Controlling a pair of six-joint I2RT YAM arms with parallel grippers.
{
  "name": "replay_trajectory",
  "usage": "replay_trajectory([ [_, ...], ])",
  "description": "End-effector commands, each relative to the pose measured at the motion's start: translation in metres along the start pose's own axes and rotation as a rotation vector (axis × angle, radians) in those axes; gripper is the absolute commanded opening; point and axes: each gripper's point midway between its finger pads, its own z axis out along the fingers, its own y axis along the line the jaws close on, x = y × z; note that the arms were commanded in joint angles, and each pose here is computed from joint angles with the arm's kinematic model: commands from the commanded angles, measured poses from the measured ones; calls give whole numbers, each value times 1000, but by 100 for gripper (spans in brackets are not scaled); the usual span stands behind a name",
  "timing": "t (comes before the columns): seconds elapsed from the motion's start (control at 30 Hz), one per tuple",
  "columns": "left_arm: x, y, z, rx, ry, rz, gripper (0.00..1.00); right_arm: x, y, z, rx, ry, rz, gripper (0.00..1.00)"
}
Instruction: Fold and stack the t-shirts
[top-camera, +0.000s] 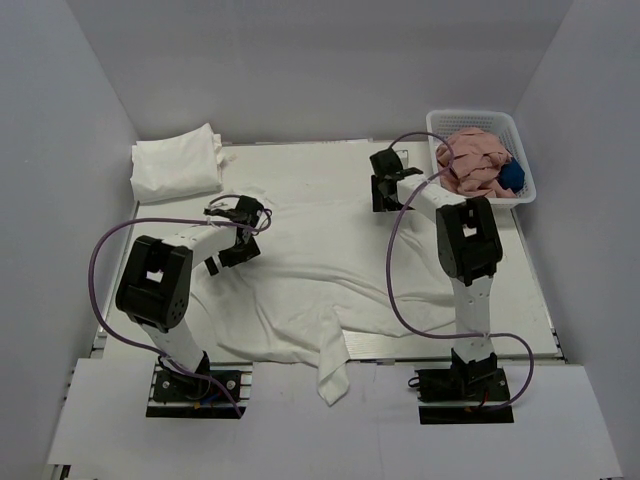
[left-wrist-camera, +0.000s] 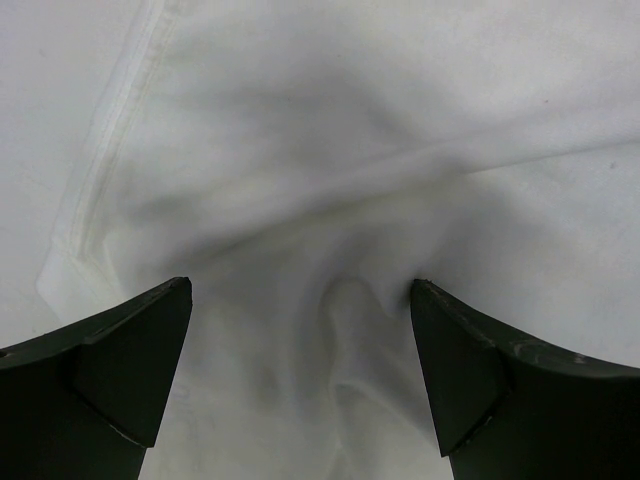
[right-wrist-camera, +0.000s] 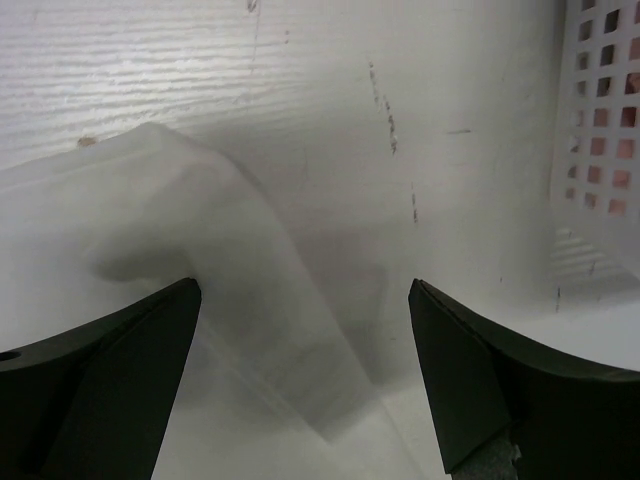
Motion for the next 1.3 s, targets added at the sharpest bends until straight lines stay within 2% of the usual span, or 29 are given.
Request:
replay_trajectory([
  [0.0, 12, 38, 9, -155, 41, 60, 100, -7, -22, 9, 81, 21, -2, 90],
  [0.1, 11, 41, 12, -174, 40, 50, 100, -13, -45, 7, 157, 17, 32, 90],
  [0.23, 14, 47, 17, -203, 53, 50, 100, -34, -89, -13, 356, -54, 51, 90],
  [0.33, 14, 47, 17, -204, 53, 51, 100, -44, -91, -17, 343, -76, 41, 90],
  [0.4, 14, 47, 17, -204, 53, 51, 100, -48, -85, -22, 301, -81, 44, 90],
  [0.43, 14, 47, 17, -204, 53, 51, 100, -46, -65, -19, 184, -63, 10, 90],
  [0.53, 10, 43, 16, -192, 43, 50, 100, -51, -36, -26, 27, -81, -65, 90],
  [0.57, 8, 43, 15, -187, 38, 45, 100, -47, -10, -29, -119, -72, -93, 90],
  [0.6, 8, 40, 15, -175, 39, 39, 100, -57, 5, -36, -169, -125, -115, 90],
  [0.63, 8, 41, 15, -175, 40, 50, 100, -51, 16, -39, -228, -120, -129, 90],
  [0.73, 7, 39, 15, -170, 35, 45, 100, -55, 34, -46, -288, -145, -137, 90],
  [0.9, 5, 33, 14, -138, 32, 37, 100, -50, 53, -34, -292, -121, -172, 90],
  [1.03, 8, 36, 15, -144, 39, 51, 100, -38, 63, -8, -269, -76, -194, 90],
  [1.27, 7, 40, 15, -156, 25, 52, 100, -38, 28, 16, -53, -45, -163, 90],
])
